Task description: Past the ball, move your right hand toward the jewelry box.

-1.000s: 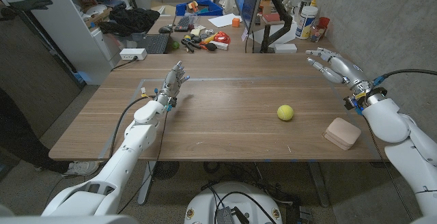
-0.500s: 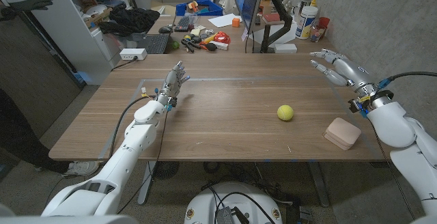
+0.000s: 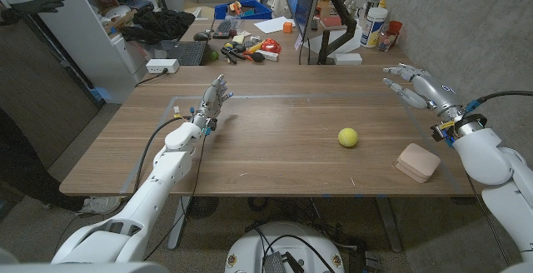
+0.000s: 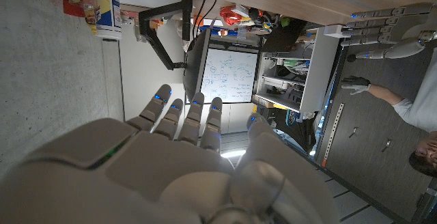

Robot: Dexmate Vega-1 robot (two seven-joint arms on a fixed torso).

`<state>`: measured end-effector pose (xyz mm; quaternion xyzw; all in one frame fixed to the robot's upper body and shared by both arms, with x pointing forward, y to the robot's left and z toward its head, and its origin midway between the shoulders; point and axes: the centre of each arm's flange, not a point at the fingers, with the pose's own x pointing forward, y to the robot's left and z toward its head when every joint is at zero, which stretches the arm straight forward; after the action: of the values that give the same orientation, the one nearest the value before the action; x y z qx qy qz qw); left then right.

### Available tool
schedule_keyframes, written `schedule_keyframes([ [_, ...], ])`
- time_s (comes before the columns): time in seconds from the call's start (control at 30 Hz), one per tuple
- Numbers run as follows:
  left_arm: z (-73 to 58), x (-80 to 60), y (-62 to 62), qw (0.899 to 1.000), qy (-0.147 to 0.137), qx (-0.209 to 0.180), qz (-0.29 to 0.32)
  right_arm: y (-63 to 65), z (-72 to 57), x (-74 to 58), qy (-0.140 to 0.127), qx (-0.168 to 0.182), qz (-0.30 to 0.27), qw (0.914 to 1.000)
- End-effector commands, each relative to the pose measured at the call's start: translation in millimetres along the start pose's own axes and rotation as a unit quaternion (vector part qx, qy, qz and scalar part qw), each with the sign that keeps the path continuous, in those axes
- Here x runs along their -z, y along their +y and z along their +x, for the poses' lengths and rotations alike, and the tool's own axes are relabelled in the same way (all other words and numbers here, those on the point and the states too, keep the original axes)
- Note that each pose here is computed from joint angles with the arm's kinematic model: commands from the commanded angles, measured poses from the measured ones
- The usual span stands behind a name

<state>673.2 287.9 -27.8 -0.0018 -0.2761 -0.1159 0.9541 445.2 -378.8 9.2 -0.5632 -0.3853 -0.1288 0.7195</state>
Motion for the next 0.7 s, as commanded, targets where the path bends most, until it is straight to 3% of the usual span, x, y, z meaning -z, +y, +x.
schedule_keyframes([
  [0.03,0.1,0.7,-3.0,1.0,0.002,0.0,0.001,2.2,-10.3,5.5,0.02,-0.006,-0.025,0.9995],
  [0.7,2.2,1.3,-4.8,1.0,0.005,0.004,0.003,7.5,-21.8,10.7,0.047,-0.018,-0.05,0.9975],
])
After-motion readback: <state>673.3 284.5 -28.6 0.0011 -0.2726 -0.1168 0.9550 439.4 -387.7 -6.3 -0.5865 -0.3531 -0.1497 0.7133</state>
